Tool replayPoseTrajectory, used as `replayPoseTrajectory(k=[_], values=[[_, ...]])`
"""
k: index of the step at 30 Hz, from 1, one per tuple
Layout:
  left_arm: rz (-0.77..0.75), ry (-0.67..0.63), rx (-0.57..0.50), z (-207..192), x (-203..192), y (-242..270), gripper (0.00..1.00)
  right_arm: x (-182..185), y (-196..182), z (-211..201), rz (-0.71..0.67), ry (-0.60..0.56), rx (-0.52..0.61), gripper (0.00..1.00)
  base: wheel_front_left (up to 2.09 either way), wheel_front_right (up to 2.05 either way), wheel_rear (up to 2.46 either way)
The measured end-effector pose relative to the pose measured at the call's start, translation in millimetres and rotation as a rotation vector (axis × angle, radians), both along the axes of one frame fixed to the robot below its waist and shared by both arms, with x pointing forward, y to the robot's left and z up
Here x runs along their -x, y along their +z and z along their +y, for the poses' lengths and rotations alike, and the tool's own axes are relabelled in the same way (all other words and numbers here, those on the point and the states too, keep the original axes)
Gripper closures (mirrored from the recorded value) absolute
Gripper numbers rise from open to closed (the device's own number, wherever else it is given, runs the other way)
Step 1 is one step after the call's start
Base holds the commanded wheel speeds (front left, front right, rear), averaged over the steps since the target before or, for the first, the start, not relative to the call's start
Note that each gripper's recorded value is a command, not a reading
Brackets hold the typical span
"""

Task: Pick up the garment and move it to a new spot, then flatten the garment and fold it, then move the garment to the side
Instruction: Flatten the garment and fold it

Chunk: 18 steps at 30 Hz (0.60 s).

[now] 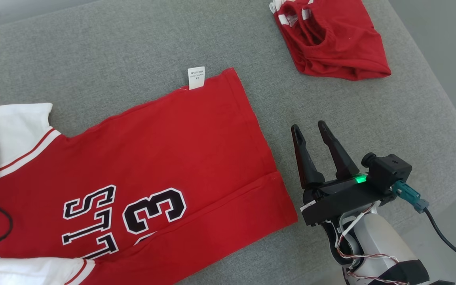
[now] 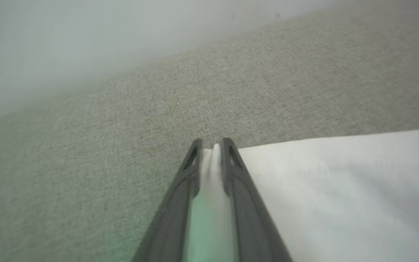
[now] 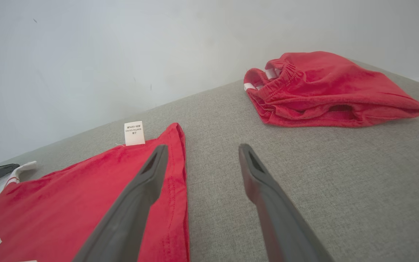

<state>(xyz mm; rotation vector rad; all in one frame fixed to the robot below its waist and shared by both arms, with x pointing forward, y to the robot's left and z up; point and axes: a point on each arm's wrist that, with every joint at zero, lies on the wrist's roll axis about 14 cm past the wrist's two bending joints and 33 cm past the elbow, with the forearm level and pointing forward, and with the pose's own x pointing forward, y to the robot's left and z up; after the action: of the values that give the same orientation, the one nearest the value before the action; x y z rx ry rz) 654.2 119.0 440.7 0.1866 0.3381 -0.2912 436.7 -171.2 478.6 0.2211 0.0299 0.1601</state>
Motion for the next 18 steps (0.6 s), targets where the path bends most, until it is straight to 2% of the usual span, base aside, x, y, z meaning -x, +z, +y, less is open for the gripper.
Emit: replayPoseTrajectory(k=[2,3,4,6,7,8,9,10,11,12,13,18], values=[[-0.021,-0.003,-0.003,0.6,-0.6,5.0,0.59,-1.1,1.8,0.4,-0.006,0.002,0.0,0.0,0.0,0.0,0.0],[-0.026,-0.003,-0.006,1.7,-0.8,6.9,0.09,-1.5,2.0,0.9,-0.007,0.003,-0.001,0.0,0.0,0.0,0.0],[-0.033,0.0,-0.008,3.4,-0.9,8.9,0.07,-1.8,2.2,2.0,-0.007,0.006,-0.001,0.0,0.0,0.0,0.0],[-0.027,0.012,-0.011,8.4,0.4,8.5,0.37,-2.2,2.6,4.2,-0.009,0.013,-0.001,0.0,0.0,0.0,0.0],[-0.022,0.016,-0.01,9.6,1.5,7.9,0.36,-2.4,2.7,4.7,-0.01,0.015,-0.001,0.0,0.0,0.0,0.0],[-0.033,0.014,-0.007,10.2,2.3,10.1,0.02,-2.8,2.7,7.0,-0.01,0.021,-0.003,0.0,0.0,0.0,0.0],[-0.034,0.016,-0.006,10.9,2.4,10.7,0.31,-3.0,2.8,8.0,-0.011,0.024,-0.004,0.0,0.0,0.0,0.0],[-0.026,0.016,-0.009,11.7,3.1,9.3,0.64,-3.2,2.7,8.5,-0.011,0.026,-0.003,0.0,0.0,0.0,0.0],[-0.019,0.017,-0.01,12.4,3.9,7.5,0.67,-3.4,2.5,8.6,-0.01,0.027,-0.003,0.0,0.0,0.0,0.0],[-0.019,0.016,-0.01,12.6,4.0,7.1,0.41,-3.7,2.6,8.4,-0.01,0.027,-0.002,0.0,0.0,0.0,0.0],[-0.031,0.016,-0.008,12.5,3.1,9.2,0.0,-4.1,2.6,8.6,-0.01,0.029,-0.001,0.0,0.0,0.0,0.0],[-0.026,0.018,-0.007,12.7,1.7,7.7,0.0,-3.6,0.1,8.9,-0.003,0.03,-0.002,0.0,0.0,0.0,0.0]])
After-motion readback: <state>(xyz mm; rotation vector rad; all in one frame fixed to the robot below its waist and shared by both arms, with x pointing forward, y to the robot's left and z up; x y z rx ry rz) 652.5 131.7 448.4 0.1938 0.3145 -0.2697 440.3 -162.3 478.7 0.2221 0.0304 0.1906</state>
